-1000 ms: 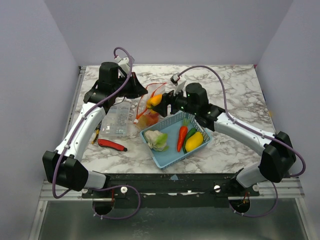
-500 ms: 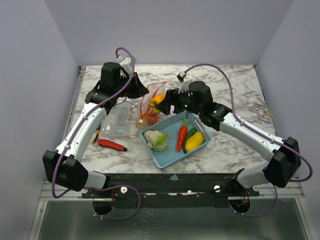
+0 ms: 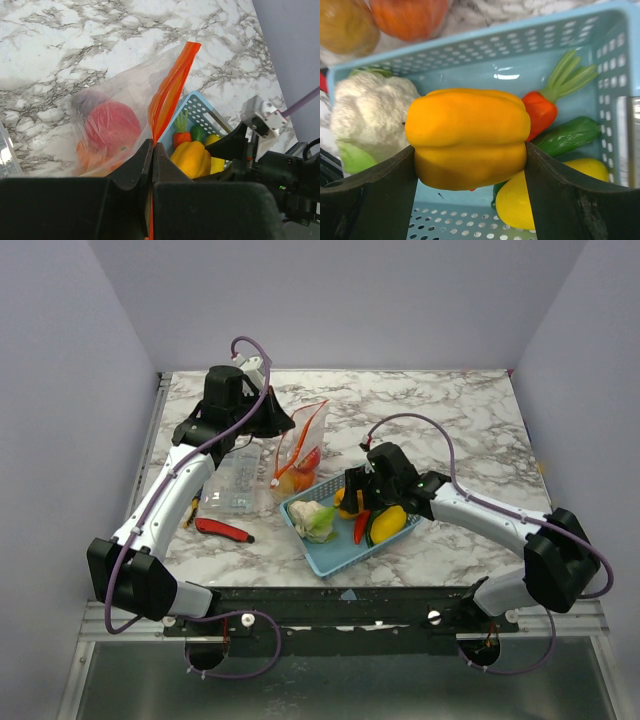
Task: Place the food in the zip-top bag and seal the zipper
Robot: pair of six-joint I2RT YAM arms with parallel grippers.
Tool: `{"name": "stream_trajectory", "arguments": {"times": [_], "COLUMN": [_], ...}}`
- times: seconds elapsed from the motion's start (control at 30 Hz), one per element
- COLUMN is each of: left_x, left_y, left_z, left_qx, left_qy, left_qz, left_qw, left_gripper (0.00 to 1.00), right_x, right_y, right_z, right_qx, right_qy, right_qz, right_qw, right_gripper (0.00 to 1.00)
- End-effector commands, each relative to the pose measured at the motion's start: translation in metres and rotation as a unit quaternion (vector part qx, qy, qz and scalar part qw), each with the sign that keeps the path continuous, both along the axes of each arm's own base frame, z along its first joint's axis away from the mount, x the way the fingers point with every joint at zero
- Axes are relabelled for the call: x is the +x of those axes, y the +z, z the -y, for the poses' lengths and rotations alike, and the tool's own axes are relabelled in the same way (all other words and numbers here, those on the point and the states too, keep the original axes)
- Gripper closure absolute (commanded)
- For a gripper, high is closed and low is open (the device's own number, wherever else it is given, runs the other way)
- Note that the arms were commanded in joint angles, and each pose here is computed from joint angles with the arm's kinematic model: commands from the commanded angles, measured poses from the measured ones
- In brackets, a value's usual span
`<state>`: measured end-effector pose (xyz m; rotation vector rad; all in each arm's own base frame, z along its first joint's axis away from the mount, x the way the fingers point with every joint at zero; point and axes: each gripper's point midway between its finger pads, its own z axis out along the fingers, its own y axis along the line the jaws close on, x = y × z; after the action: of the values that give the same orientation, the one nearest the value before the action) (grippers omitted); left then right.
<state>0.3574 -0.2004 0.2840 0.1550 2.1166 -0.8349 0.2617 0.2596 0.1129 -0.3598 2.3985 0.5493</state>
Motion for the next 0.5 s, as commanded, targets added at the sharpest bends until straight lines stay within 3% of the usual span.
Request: {"name": "stream_trajectory", "arguments": {"times": [0.0, 0.1, 0.17, 0.47], "left_x": [0.003, 0.003, 0.002, 0.0], "left_y": [0.006, 0.006, 0.006, 0.009], "left_z": [0.003, 0.003, 0.003, 0.005], "left_qx": [-0.001, 0.0, 0.0, -0.006], "left_qy": [-0.008, -0.009, -0.011, -0.02], "left_qz": [0.008, 0.009, 0.008, 0.007], "left_qw": [1.0, 1.0, 1.0, 1.0], "left_gripper": [1.0, 1.0, 1.0, 1.0], "right_x": [0.005, 0.006, 0.006, 0.025], "right_y": [-0.01, -0.021, -0.021, 0.063], "right_z": [-0.018, -0.02, -0.021, -0.036], "right_qx": [0.014, 0.0, 0.0, 0.083], "right_qy": [0.002, -0.01, -0.019, -0.036], "right_qz": [-0.03, -0.058, -0.067, 0.003], "right_qw": [0.999, 0.998, 0.998, 0.996], "right_gripper": [0.47, 0.26, 0.18, 0.02]}}
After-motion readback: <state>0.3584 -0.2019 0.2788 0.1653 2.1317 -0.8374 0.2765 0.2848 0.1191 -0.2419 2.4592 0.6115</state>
